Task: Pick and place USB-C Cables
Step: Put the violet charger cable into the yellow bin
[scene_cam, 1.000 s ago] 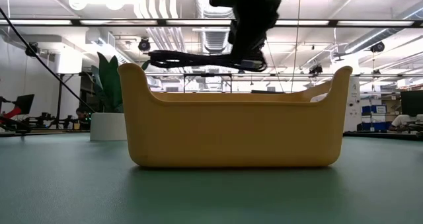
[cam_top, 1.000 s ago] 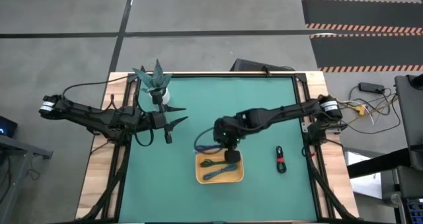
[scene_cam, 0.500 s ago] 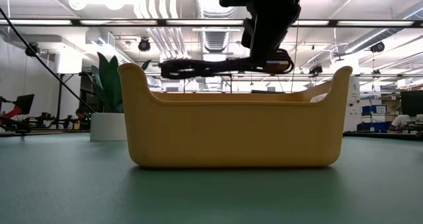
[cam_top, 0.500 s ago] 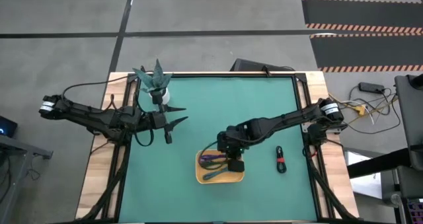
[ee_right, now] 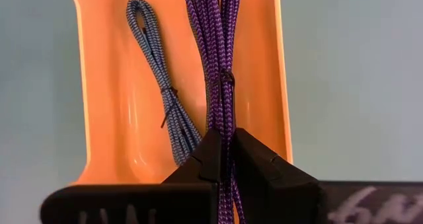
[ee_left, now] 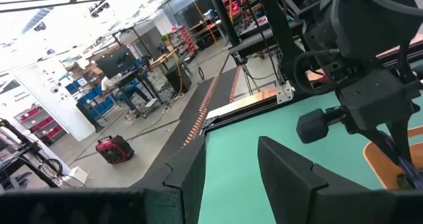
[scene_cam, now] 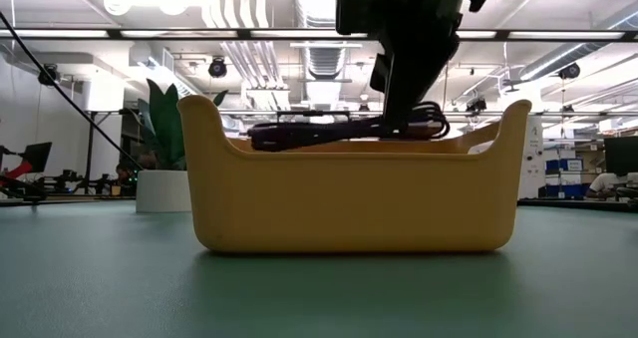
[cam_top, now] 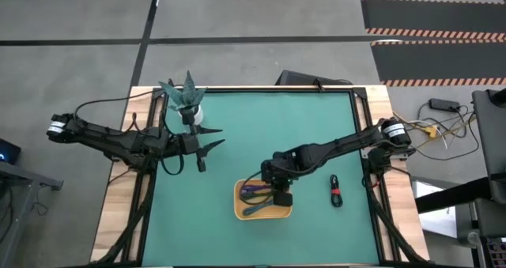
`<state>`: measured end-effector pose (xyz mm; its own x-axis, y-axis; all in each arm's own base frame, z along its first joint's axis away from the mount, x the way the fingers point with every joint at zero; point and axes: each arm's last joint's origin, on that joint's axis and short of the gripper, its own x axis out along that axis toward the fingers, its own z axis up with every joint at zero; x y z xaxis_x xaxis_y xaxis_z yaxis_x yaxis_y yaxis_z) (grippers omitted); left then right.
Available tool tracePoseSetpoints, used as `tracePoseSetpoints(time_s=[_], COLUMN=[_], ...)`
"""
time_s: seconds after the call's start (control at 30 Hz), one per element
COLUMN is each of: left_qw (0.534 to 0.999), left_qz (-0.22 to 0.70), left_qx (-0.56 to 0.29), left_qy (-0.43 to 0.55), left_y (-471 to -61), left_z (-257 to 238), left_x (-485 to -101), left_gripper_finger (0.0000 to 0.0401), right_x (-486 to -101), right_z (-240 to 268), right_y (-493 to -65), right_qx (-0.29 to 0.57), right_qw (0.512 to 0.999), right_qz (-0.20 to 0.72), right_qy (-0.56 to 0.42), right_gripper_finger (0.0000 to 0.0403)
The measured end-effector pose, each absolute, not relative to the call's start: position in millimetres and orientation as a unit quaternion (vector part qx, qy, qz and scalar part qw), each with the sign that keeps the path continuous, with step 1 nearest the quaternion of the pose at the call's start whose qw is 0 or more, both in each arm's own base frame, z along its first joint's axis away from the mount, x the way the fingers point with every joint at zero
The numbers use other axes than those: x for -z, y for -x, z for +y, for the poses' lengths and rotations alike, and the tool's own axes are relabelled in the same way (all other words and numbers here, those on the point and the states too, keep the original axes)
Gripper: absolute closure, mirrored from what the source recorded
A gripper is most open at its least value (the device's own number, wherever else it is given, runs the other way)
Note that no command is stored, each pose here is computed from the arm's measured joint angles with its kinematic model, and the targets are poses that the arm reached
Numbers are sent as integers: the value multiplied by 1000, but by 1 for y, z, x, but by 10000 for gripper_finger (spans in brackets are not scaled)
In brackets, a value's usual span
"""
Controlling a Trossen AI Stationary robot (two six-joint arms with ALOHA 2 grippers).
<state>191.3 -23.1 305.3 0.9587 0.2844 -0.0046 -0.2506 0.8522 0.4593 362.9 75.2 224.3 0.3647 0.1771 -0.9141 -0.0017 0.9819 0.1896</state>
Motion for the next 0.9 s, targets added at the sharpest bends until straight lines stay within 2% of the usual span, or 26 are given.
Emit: tracePoseSetpoints(time_s=[0.9], left_qw=[961], left_qz=[41], left_qx=[-138], left_qy=[-236], left_y=[-193], left_z=[-23], left_x=[-304], left_gripper_finger=[278], right_x=[-203], right_z=[75], right_y=[-363], right_qx=[-43], right_qw=[835], right_qz=[543], right_qy=[-73], right_gripper_finger=[390])
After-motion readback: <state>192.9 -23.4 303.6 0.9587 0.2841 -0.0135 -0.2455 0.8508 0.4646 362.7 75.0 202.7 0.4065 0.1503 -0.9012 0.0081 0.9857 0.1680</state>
